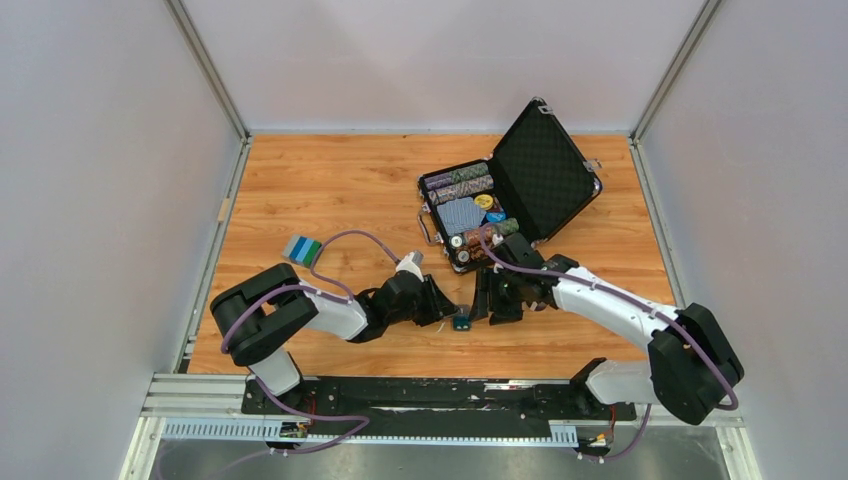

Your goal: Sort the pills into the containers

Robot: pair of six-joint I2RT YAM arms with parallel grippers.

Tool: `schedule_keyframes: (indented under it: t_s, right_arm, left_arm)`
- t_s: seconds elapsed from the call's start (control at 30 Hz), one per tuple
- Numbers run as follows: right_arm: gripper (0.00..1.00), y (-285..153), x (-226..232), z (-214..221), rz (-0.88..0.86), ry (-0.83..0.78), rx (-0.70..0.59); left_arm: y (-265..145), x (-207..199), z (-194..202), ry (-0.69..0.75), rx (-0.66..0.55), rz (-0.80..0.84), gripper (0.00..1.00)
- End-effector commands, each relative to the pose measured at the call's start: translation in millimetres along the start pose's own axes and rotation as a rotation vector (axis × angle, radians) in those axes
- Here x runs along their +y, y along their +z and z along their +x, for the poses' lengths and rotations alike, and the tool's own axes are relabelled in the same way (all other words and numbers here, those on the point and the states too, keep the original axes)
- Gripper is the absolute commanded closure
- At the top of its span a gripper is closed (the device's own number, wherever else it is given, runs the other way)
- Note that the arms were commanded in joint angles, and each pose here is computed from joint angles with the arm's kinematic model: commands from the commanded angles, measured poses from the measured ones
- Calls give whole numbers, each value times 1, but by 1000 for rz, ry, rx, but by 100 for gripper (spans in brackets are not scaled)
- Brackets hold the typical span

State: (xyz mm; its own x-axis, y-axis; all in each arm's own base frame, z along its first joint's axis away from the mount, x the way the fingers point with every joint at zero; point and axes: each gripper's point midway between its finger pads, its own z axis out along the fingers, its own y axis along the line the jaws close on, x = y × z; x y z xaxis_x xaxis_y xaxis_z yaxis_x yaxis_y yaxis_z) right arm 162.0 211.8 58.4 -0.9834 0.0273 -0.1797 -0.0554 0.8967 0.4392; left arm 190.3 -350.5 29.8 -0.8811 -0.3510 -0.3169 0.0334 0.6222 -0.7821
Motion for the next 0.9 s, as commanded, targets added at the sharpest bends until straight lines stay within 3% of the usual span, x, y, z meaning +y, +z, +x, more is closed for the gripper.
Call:
schedule_keyframes:
  t_s: [0.0,0.2,0.5,0.87]
  right_arm:
    - [46,3,26,-16,-84,-24,-50]
    - [45,16,25,-18,-60,-30,-36]
    - [51,32,16,-14,-9,-34,6]
    - [55,41,6,-8,28,-38,33]
  left_arm:
    - [-2,28,4,-3,-11,-89,68]
    - [-2,27,4,-11,-15,-85,68]
    - [-6,22,-3,-14,-45,-77,64]
    - [-12,-11,-11,25,-65,50,52]
